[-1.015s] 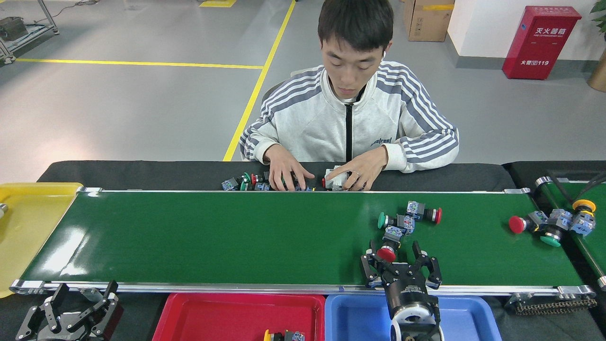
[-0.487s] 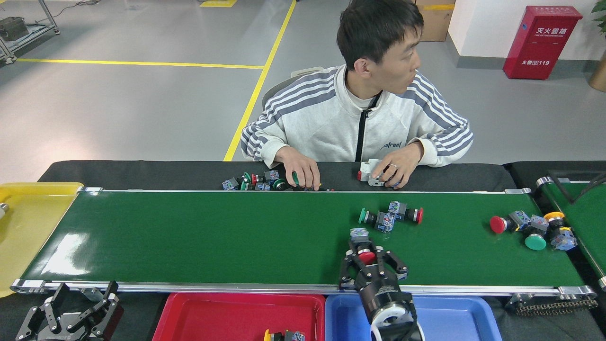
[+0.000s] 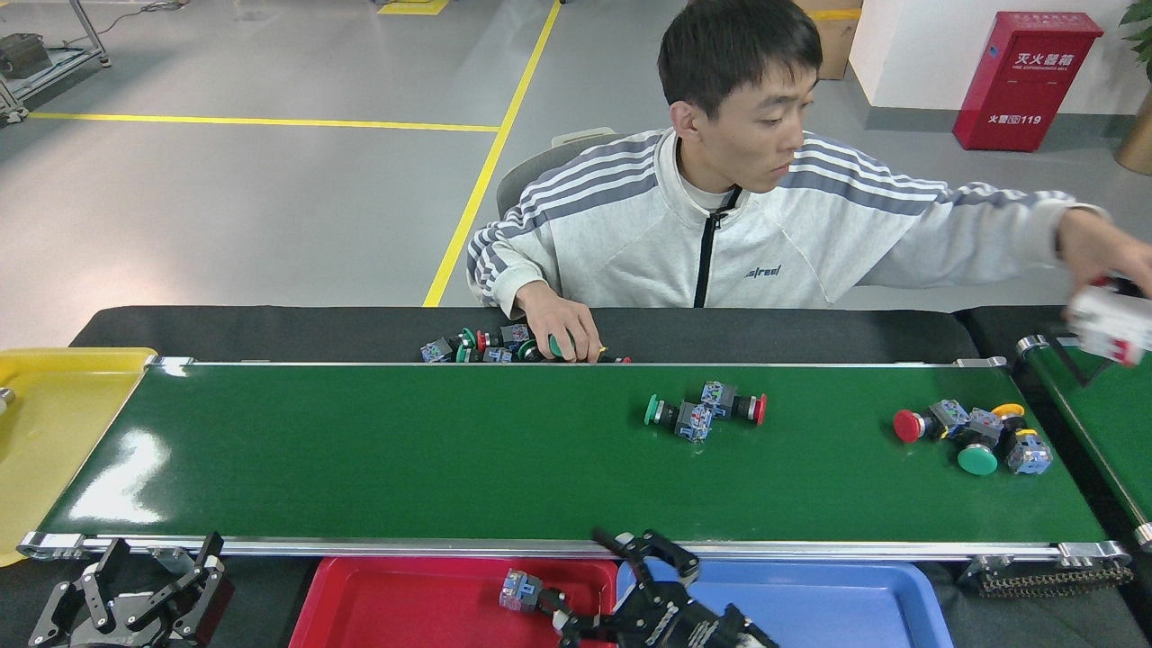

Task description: Pick switch part from conveyor to tray

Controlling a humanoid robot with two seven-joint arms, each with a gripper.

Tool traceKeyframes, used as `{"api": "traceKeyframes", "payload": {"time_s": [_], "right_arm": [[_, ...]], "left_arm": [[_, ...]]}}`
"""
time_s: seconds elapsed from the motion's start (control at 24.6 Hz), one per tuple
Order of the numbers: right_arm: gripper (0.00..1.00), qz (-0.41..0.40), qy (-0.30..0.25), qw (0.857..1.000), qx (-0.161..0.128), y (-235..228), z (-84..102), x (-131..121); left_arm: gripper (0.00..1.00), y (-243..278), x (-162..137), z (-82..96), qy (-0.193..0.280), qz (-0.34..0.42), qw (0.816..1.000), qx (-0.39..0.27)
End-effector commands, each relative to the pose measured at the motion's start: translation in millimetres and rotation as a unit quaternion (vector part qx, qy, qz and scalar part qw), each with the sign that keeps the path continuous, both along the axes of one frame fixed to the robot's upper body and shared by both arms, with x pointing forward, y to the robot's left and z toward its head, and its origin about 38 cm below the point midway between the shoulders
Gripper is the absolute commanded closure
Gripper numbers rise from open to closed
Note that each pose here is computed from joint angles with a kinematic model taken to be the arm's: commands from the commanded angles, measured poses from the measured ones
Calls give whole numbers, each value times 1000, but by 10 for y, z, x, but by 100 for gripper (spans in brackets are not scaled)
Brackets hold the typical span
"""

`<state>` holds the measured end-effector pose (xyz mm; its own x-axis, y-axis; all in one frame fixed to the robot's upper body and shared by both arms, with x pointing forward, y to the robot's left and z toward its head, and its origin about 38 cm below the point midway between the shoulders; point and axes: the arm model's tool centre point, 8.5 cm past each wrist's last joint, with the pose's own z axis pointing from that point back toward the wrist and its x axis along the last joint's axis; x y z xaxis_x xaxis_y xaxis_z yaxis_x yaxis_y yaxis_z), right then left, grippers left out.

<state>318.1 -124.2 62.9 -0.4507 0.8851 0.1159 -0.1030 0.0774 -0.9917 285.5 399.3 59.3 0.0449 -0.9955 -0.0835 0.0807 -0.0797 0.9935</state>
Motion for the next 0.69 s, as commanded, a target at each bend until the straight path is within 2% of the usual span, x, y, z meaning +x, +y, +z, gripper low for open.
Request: {"api": "traceKeyframes", "payload": {"time_s": [0.0,0.12,0.2,0.28,0.45,0.65], "right_arm": [[1,-156,-41,987,27,-522,22,-55],[1,-273,-27,962,2,-1165,-242,-431],[1,-306,-18,952,-6,-1409,-291,-522],[1,-319,-14,948,2,-1464,-297,-520],[1,-319,-21,948,4,-1479,-214,-304],[1,-313,12,950,-13,-1559,-314,126]], "left_arm": [[0,17,23,71,-9,-1,1000,6],[0,11,24,73,-10,-2,1000,6],[0,-19,42,76,-10,-6,1000,5],[0,-105,66,72,-10,-17,1000,3],[0,-314,120,137,-22,-43,999,-2],[0,-367,170,159,-18,-48,999,-4]]}}
